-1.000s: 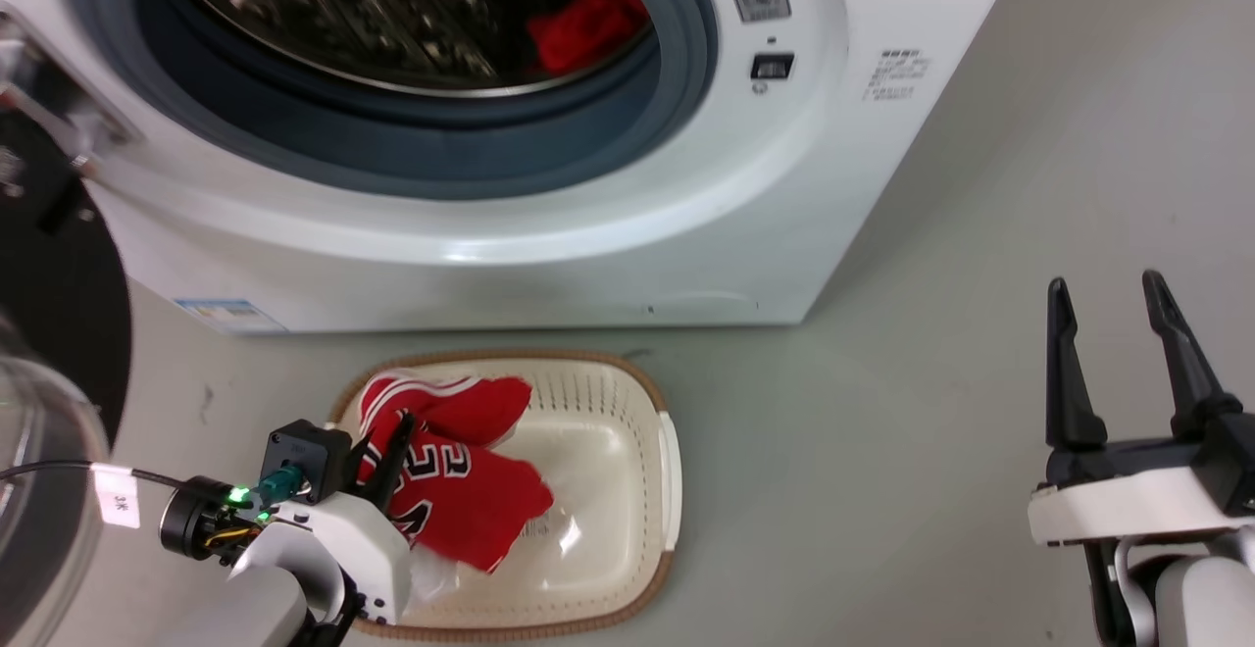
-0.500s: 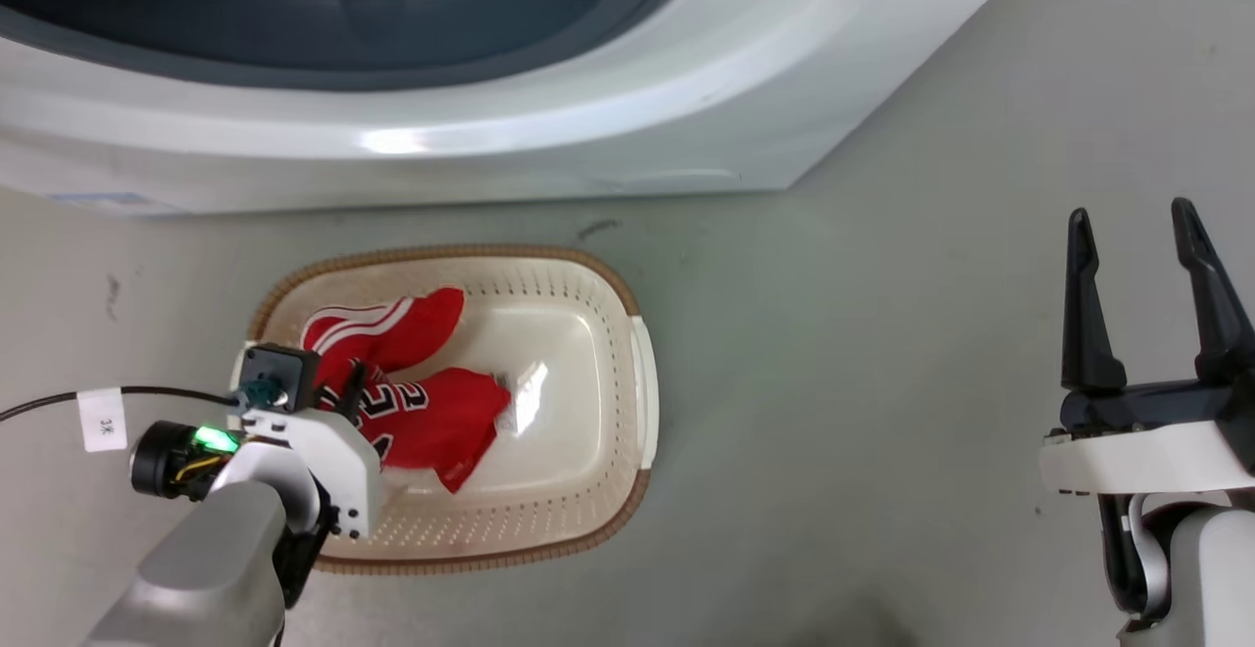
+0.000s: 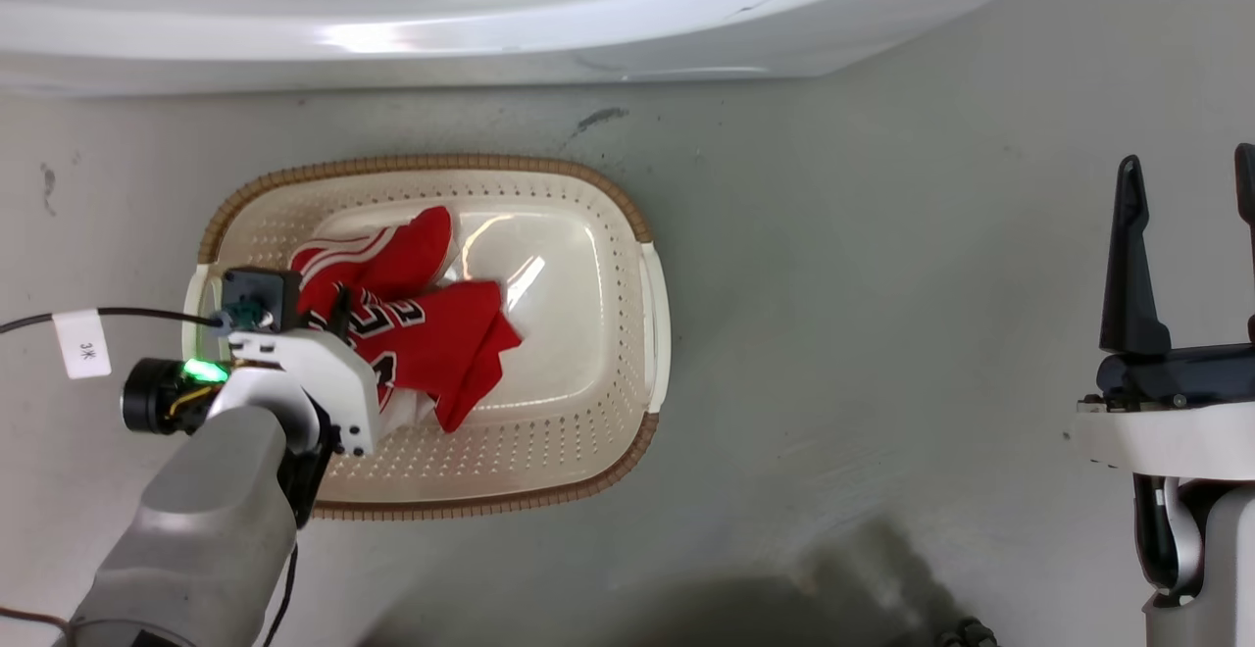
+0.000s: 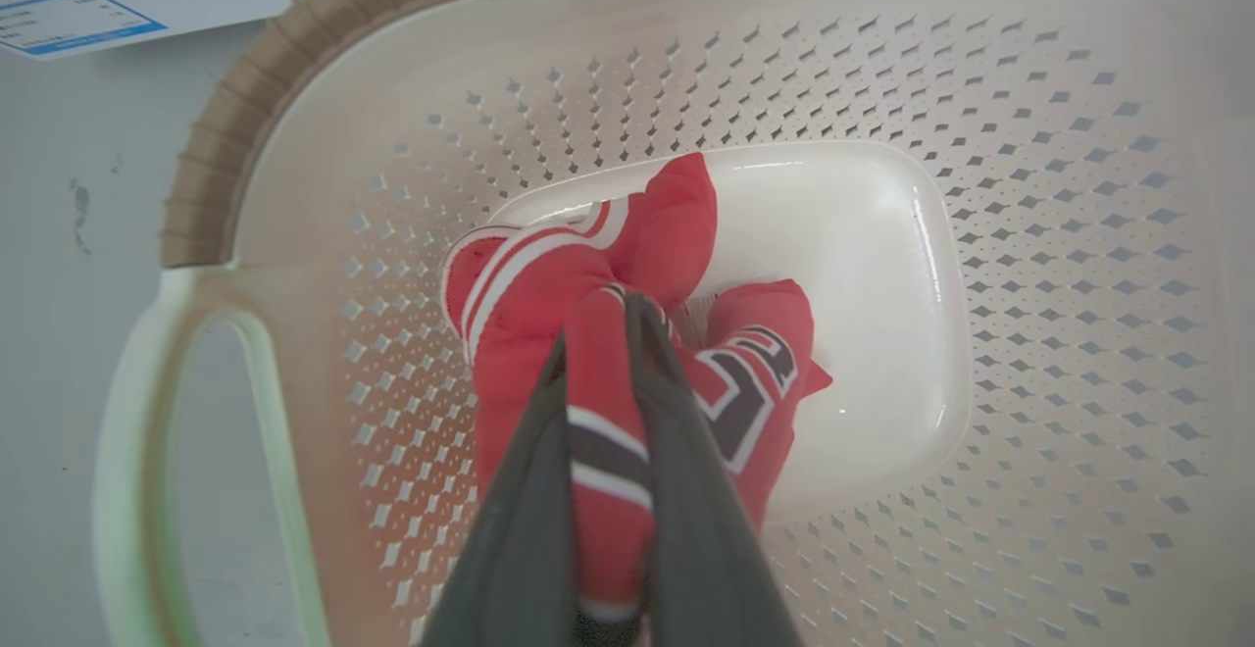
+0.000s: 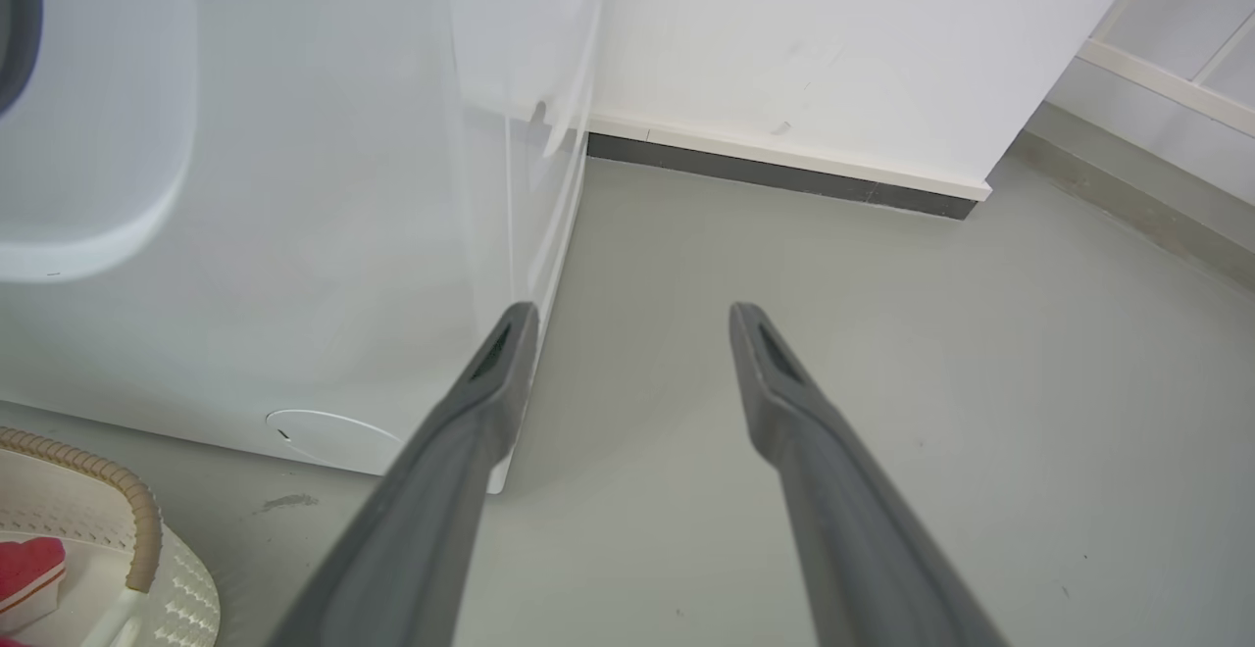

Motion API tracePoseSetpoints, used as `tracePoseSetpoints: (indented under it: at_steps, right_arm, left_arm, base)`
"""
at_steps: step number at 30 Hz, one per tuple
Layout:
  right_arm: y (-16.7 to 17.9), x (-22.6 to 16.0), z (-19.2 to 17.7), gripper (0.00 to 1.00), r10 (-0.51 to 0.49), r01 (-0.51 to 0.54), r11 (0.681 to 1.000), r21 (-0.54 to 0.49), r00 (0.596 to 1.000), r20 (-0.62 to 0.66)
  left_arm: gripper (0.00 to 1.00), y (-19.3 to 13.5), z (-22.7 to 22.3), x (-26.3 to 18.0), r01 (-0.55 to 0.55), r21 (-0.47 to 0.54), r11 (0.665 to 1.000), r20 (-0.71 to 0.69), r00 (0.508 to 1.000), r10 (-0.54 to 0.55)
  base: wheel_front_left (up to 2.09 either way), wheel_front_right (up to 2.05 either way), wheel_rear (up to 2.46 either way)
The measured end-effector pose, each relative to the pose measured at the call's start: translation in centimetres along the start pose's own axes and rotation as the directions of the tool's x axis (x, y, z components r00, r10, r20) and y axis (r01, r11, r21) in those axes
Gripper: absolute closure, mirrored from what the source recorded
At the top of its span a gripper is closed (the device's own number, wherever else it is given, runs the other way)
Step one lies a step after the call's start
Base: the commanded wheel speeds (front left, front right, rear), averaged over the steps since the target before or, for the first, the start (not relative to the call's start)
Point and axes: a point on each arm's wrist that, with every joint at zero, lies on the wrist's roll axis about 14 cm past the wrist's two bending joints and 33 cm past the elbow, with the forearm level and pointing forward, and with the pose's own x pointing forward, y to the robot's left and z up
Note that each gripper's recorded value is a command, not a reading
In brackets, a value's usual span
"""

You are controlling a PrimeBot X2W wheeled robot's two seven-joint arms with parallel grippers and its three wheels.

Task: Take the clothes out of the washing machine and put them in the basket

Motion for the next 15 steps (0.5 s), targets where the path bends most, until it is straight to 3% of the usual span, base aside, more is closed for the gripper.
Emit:
tracePoseSetpoints:
  at_steps: [8,9,10,15]
  right_arm:
    - [0.6,0.4,-1.8,0.00,0.016,-0.016,1.000,-0.002,0.999,-0.038]
    - [0.7,0.4,-1.8,0.00,0.017,-0.017,1.000,-0.001,0.999,-0.037]
    - [0.7,0.4,-1.7,0.00,0.017,-0.017,1.000,-0.001,0.999,-0.036]
    - [0.6,0.2,-1.0,0.00,0.016,-0.015,1.000,0.003,1.000,-0.023]
  left_arm:
    - [1.00,0.8,-1.3,0.8,-0.037,-0.033,0.999,-0.033,0.999,0.036]
    - [0.53,0.7,-1.4,0.7,-0.033,-0.028,0.999,-0.037,0.999,0.032]
    - [0.00,0.6,-1.4,0.7,-0.032,-0.023,0.999,-0.039,0.999,0.031]
    - [0.00,1.0,-0.9,0.1,-0.046,-0.025,0.999,-0.026,0.999,0.045]
  base:
    - [0.00,0.00,0.00]
    - [0.00,0.00,0.00]
    - [0.00,0.00,0.00]
    - [0.00,0.00,0.00]
